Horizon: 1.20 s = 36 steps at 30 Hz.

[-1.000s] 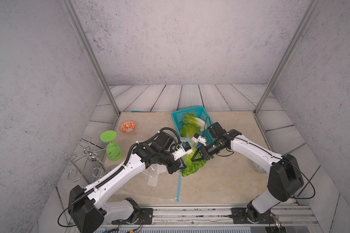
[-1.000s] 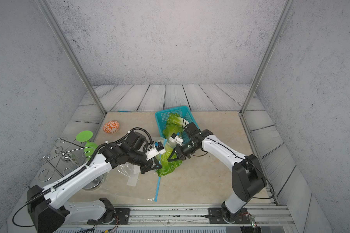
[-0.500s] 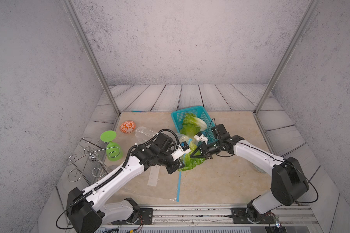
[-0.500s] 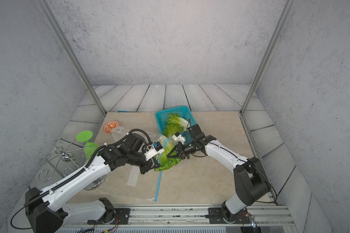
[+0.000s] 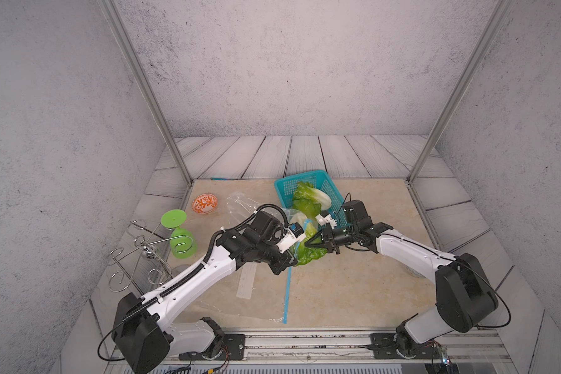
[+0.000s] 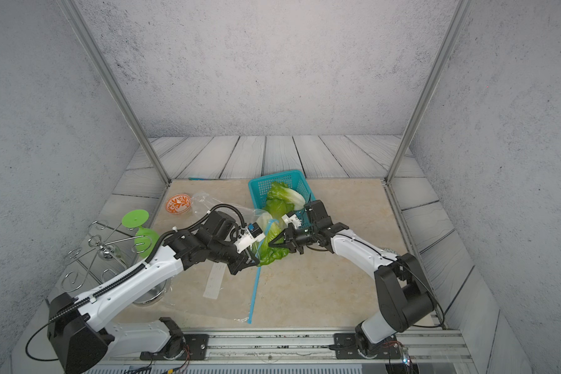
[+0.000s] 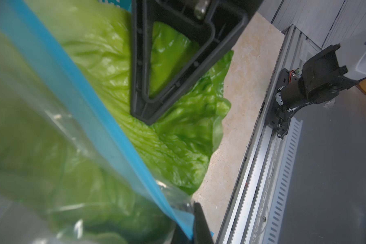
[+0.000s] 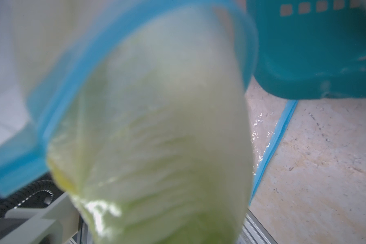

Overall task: Put the chinese cabbages into a zipper bag and zip it
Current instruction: Place the Chinese cabbage in the zipper food storage bag.

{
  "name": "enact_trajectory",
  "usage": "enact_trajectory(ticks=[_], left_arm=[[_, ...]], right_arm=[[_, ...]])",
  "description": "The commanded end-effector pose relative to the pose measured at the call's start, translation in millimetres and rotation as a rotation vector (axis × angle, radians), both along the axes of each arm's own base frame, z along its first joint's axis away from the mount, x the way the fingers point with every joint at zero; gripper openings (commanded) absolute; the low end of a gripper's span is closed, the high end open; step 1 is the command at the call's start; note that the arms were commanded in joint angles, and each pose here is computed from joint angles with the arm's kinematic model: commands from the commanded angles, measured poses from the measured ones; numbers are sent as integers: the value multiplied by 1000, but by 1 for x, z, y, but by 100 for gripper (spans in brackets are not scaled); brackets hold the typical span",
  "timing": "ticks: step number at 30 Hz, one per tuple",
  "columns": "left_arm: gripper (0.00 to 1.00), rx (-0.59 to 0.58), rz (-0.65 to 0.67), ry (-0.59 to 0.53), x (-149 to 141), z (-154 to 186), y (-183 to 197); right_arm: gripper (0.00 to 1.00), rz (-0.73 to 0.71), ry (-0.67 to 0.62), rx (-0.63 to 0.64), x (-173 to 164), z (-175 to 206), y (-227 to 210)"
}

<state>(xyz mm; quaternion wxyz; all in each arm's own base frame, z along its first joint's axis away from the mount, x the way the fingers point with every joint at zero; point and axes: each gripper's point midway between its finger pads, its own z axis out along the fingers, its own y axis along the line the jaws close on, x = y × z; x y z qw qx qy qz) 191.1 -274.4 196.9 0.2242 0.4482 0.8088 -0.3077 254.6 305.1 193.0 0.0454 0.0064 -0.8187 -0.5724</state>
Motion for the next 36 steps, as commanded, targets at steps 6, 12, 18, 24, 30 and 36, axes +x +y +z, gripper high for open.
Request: enact_trajectory(ticks=[6,12,18,24,30,36], left_arm=[[0,-57,-32,135,-12,5,-15],[0,-24,-27,121,-6,0,-14],[0,-42,-2,117,3,-2,-21],[0,-64,-3,117,5,2,-25],[0,-48,27,78,15,10,-22],[0,33,95,50,32,1,-6]], right_arm=[[0,-171,-36,94,32,38,-4],[0,-244,1,79,41,34,-9],[0,-294,3,145,49,48,-8],[0,-306,-2,121,52,45,-10],[0,-223,-130,-149,35,15,-24],[0,-30,-265,-288,3,3,-32]])
